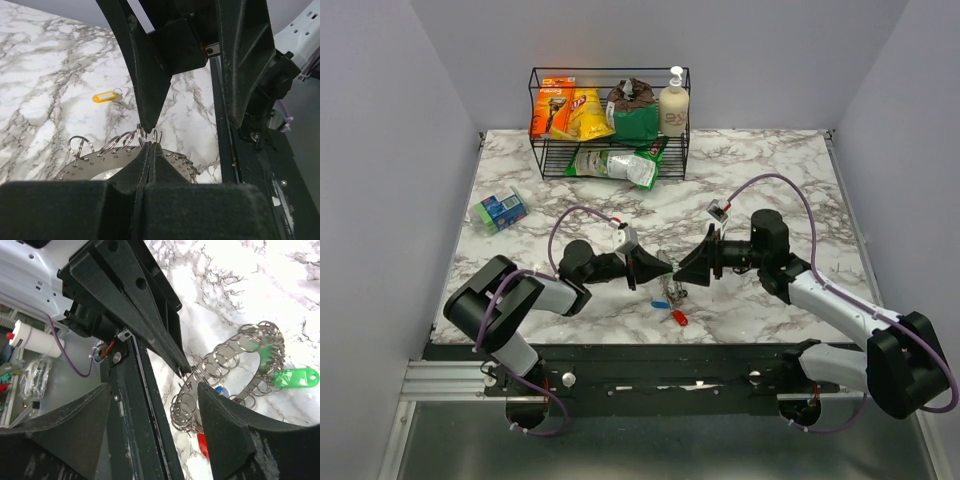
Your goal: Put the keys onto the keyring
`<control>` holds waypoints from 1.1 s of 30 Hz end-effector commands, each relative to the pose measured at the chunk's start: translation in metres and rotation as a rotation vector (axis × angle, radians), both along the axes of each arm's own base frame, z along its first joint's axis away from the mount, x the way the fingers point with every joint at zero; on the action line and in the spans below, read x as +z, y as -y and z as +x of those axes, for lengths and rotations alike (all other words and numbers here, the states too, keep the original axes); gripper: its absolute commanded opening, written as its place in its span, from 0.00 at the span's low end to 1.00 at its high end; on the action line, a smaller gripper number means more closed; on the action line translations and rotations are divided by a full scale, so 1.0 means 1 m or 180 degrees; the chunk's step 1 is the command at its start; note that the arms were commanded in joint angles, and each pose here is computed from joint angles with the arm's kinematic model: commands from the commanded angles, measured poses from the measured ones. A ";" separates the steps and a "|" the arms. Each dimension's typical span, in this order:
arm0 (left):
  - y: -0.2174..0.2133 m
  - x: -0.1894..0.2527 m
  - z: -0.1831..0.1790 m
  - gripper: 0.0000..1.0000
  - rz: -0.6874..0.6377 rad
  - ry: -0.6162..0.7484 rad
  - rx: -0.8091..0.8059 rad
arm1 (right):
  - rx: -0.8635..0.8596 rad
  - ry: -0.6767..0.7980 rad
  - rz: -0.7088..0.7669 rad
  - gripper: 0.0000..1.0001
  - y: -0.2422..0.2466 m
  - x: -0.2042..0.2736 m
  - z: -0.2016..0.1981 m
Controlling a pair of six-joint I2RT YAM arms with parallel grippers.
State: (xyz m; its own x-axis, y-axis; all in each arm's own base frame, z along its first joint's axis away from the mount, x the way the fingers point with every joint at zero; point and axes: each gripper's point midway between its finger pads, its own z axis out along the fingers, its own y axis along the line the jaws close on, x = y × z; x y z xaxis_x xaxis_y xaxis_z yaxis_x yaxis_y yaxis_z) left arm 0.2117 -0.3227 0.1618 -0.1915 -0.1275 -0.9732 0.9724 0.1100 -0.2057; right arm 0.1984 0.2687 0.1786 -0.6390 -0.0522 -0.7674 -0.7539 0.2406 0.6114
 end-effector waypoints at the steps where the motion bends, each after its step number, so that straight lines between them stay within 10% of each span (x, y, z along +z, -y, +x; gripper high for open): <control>1: 0.003 0.064 -0.018 0.00 -0.0636 0.0784 -0.0287 | -0.0109 0.0139 0.0106 0.77 -0.006 0.016 0.014; 33: -0.001 0.085 -0.023 0.00 -0.0771 0.0884 -0.0260 | 0.0211 0.0205 0.0126 0.49 0.002 -0.016 -0.017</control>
